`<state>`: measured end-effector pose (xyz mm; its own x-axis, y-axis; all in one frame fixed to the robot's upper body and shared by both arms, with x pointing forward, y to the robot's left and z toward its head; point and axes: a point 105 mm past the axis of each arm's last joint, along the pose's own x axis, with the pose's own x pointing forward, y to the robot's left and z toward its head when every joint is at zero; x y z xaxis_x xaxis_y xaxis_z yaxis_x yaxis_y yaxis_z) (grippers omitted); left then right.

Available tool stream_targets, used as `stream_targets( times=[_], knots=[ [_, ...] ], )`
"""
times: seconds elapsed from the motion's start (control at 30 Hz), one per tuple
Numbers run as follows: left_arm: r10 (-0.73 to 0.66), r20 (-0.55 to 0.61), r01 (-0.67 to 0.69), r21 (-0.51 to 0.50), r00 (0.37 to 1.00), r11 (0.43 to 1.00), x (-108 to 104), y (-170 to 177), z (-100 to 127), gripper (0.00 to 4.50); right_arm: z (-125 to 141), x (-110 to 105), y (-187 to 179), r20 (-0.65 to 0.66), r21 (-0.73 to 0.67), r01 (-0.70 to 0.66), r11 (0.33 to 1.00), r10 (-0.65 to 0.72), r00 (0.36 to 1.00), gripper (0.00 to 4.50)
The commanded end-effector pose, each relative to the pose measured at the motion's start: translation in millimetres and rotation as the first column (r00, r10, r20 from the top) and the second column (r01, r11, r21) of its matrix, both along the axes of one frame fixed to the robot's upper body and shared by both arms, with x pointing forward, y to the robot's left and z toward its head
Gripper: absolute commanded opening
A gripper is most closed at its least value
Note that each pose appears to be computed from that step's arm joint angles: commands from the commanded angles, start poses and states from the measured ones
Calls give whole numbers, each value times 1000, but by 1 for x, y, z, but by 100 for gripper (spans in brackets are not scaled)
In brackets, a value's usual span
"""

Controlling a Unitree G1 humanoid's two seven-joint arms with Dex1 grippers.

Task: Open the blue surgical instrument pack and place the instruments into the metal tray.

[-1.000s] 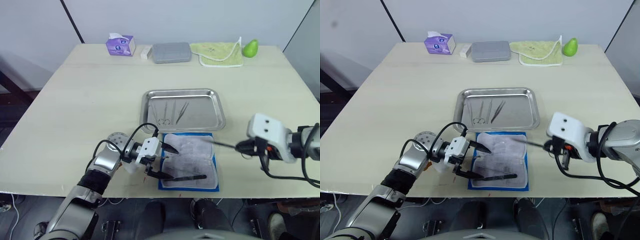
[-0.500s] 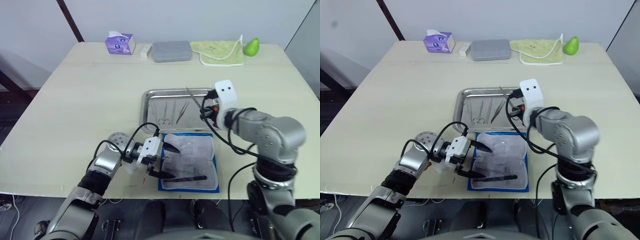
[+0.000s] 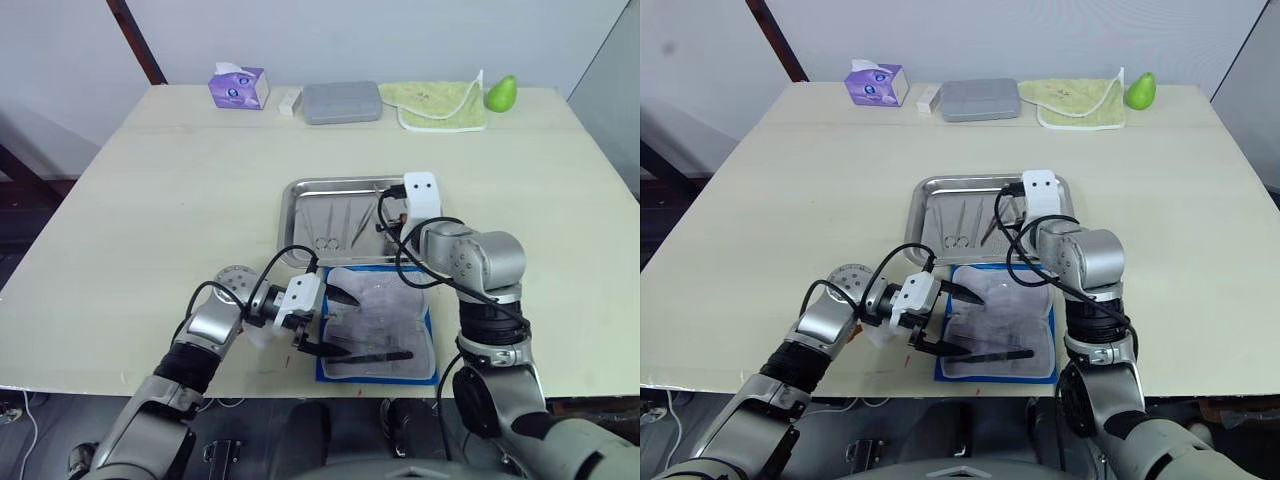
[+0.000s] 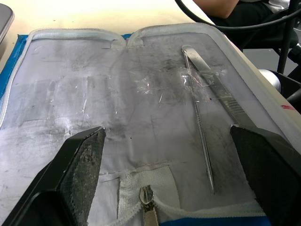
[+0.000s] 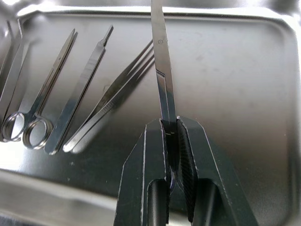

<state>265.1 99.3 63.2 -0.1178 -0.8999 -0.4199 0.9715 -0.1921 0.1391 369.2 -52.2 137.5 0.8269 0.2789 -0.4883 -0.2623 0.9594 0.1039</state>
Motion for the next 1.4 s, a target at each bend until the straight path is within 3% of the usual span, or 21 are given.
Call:
stream_targets(
  times=[0.03,0.53,0.63,0.8,0.97,1.0,1.07,1.1,1.17,1.27,1.37,1.4],
  knots=[
    [40,-98,-33,72,994,997,-8,8,-25,450,11,5,-1,63,-3,28,1000,-27,998,2],
    [42,-100,-35,72,994,997,-11,9,-27,450,-7,6,2,27,-26,6,1000,-5,1000,2],
    [45,-100,-38,71,994,997,-11,9,-28,450,-11,5,2,15,-29,-10,1000,10,1000,117],
    [50,-103,-43,67,993,997,-9,7,-28,450,-1,5,4,82,-47,-61,997,65,994,371],
    [53,-103,-47,58,993,997,-8,6,-27,450,25,-3,6,229,-71,-163,984,175,958,371],
    [53,-103,-47,57,993,997,-9,6,-27,450,34,-6,7,288,-63,-199,978,209,935,371],
    [51,-103,-46,56,993,997,-10,7,-27,450,55,-32,13,430,-11,-398,917,364,826,371],
    [52,-102,-47,56,993,997,-11,7,-27,450,60,-54,14,468,-32,-531,847,482,740,371],
    [56,-101,-51,55,993,997,-9,7,-27,450,63,-82,6,491,-30,-656,754,582,648,371],
    [58,-99,-53,53,993,997,-7,6,-26,450,62,-96,-6,491,-31,-712,701,632,600,371],
    [59,-98,-54,52,993,997,-6,6,-26,450,55,-116,-30,444,-82,-770,633,715,541,446],
    [59,-98,-54,53,993,997,-5,7,-26,450,54,-121,-36,432,-87,-782,617,731,529,446]
  ],
)
